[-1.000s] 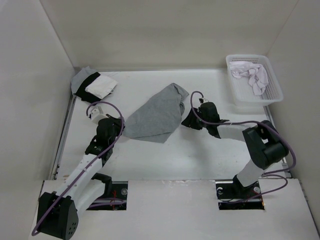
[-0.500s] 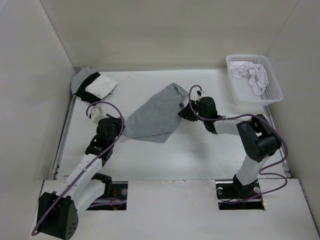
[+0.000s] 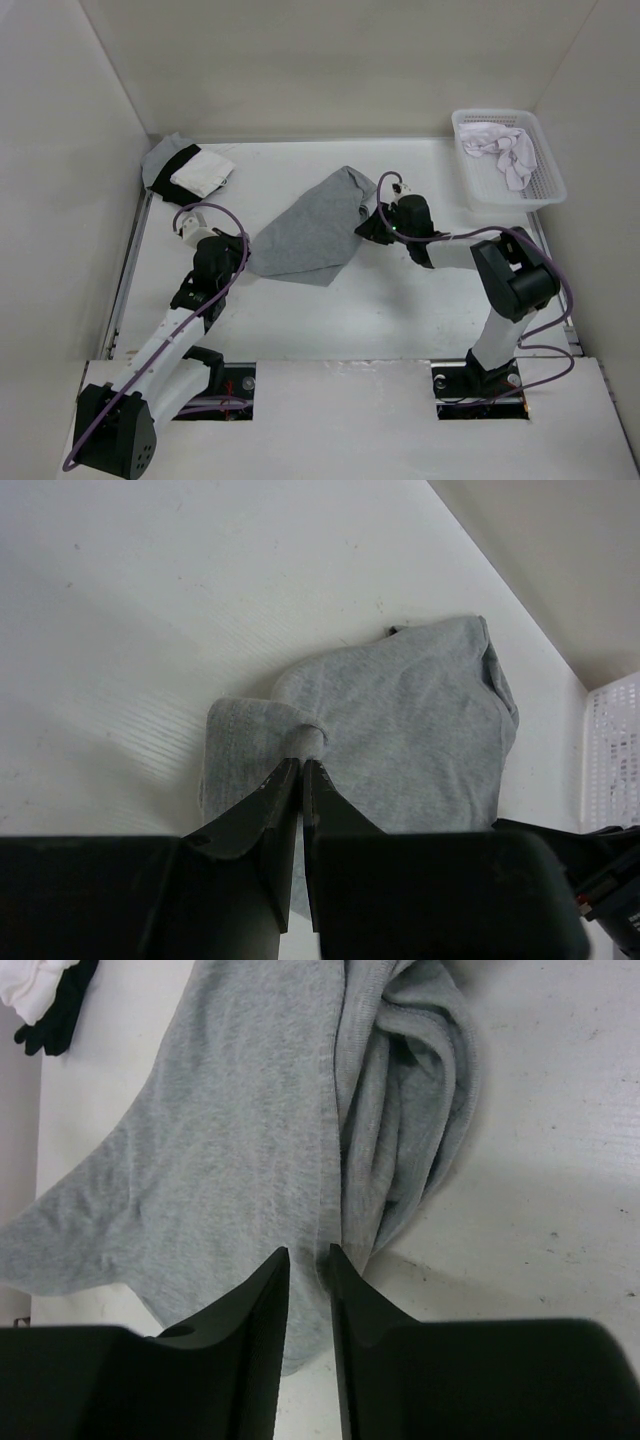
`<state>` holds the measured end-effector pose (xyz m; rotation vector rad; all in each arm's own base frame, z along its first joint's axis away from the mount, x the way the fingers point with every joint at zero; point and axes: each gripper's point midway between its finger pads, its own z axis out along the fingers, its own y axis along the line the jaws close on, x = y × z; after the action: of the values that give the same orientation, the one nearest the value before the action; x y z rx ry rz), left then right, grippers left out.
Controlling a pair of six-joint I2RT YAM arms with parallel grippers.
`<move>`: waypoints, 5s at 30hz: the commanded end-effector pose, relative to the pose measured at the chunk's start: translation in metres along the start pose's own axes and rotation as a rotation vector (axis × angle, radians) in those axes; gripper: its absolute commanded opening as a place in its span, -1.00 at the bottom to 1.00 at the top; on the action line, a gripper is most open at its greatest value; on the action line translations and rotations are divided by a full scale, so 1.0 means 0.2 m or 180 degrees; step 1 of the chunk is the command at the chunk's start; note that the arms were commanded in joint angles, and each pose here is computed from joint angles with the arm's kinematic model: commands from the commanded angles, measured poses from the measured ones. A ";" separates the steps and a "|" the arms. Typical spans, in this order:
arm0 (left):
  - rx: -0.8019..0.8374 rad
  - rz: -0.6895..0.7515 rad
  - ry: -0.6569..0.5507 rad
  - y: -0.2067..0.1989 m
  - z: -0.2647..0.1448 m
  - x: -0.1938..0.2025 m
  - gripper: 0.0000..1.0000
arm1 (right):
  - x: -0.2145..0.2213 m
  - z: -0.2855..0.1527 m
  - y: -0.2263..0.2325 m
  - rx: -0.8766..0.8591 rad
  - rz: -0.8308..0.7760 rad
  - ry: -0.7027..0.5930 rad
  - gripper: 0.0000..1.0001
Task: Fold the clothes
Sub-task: Flatten the tank top out
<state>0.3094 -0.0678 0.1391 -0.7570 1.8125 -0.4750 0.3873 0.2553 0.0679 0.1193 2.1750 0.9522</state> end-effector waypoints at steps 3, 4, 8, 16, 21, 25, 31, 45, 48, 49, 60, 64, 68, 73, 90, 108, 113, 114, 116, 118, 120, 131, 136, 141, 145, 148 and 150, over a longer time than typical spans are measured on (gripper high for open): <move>0.0199 -0.0090 -0.0118 -0.09 -0.01 -0.06 -0.91 | -0.03 0.02 0.04 -0.0104 -0.0015 -0.0003 -0.43; 0.0199 -0.0091 -0.0125 -0.09 -0.01 -0.06 -0.91 | -0.03 0.02 0.03 -0.0060 -0.0020 0.0003 -0.36; 0.0213 -0.0095 -0.0130 -0.10 -0.01 -0.07 -0.91 | -0.01 0.01 0.00 0.0001 -0.0003 0.0007 -0.36; 0.0313 -0.0121 -0.0214 -0.15 -0.03 -0.12 -0.91 | -0.13 -0.21 0.24 -0.0279 -0.0060 -0.0258 -0.96; 0.0353 -0.0131 -0.0280 -0.17 -0.04 -0.16 -0.91 | -0.20 -0.62 0.49 -0.0455 -0.0031 -0.0291 -0.94; 0.0304 -0.0120 -0.0257 -0.15 -0.02 -0.14 -0.91 | -0.05 -0.77 0.45 -0.0207 0.0080 0.0001 -0.94; 0.0200 -0.0087 -0.0162 -0.07 -0.02 -0.07 -0.91 | 0.32 -0.83 0.20 0.0259 0.0507 0.0549 -0.94; 0.1210 -0.0777 -0.0887 -1.03 0.26 -0.88 -0.96 | -1.39 -0.53 1.04 -0.1004 -0.0065 -0.1318 -1.00; 0.1684 -0.0925 -0.1080 -1.26 0.08 -1.22 -0.96 | -1.67 -0.79 1.33 -0.1306 -0.0323 -0.1606 -1.00; 0.1790 -0.0906 -0.1169 -1.31 0.00 -1.29 -0.96 | -1.70 -0.89 1.43 -0.1423 -0.0430 -0.1686 -1.00; 0.1395 -0.0949 -0.0970 -0.77 -0.25 -0.81 -0.89 | -1.02 -0.93 1.08 -0.1363 -0.0315 -0.1232 -0.97; 0.0690 -0.0807 -0.0417 -0.29 -0.19 -0.36 -0.83 | -0.56 -0.73 0.66 -0.1038 0.0156 -0.0790 -0.97; -0.0083 -0.0749 0.0133 0.16 -0.12 0.04 -0.64 | -0.21 -0.58 0.31 -0.0602 0.0610 -0.0327 -0.95; -0.0303 -0.0686 0.0410 0.26 -0.08 0.14 -0.48 | -0.03 -0.48 0.01 -0.0106 0.0872 -0.0068 -0.49; -0.1037 -0.0036 0.0626 0.53 -0.08 0.24 -0.25 | 0.11 -0.75 -0.27 0.1191 0.0177 -0.0532 -0.16; -0.0726 -0.0063 0.0602 0.40 -0.04 0.17 -0.92 | 0.24 -0.70 -0.36 0.1401 0.0251 -0.0216 -0.13; -0.0659 -0.0084 0.0451 0.37 -0.03 0.10 -0.92 | 0.30 -0.64 -0.31 0.1369 0.0120 -0.0040 -0.13; -0.0660 -0.0086 0.0439 0.37 -0.03 0.09 -0.92 | 0.30 -0.63 -0.31 0.1383 0.0109 -0.0025 -0.13; -0.0651 -0.0085 0.0431 0.37 -0.02 0.08 -0.92 | 0.31 -0.61 -0.32 0.1411 0.0082 0.0014 -0.13; -0.0637 -0.0081 0.0454 0.37 -0.02 0.09 -0.92 | 0.31 -0.60 -0.33 0.1472 0.0068 0.0034 -0.13; -0.0627 -0.0085 0.0458 0.37 -0.01 0.09 -0.92 | 0.30 -0.60 -0.35 0.1542 0.0052 0.0005 -0.14; -0.0588 -0.0119 0.0387 0.36 0.00 0.07 -0.92 | 0.31 -0.59 -0.38 0.1740 -0.0080 0.0184 -0.21; -0.0581 -0.0128 0.0374 0.35 0.01 0.06 -0.92 | 0.35 -0.58 -0.35 0.1656 -0.0061 0.0357 -0.28; -0.0537 -0.0170 0.0301 0.34 0.00 0.03 -0.92 | 0.43 -0.56 -0.39 0.1756 -0.0086 0.0598 -0.45; -0.0514 -0.0208 0.0234 0.33 0.00 0.00 -0.92 | 0.45 -0.56 -0.40 0.1790 -0.0064 0.0628 -0.68; -0.0487 -0.0244 0.0213 0.31 0.00 -0.01 -0.92 | 0.42 -0.56 -0.37 0.1749 -0.0026 0.0518 -0.90; -0.0428 -0.0276 0.0175 0.28 0.00 -0.03 -0.92 | 0.33 -0.59 -0.31 0.1614 -0.0008 0.0250 -0.96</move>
<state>0.2763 -0.0221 0.0700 -0.9506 2.0029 -0.3729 0.2749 0.1647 0.0228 0.3107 2.4998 0.3630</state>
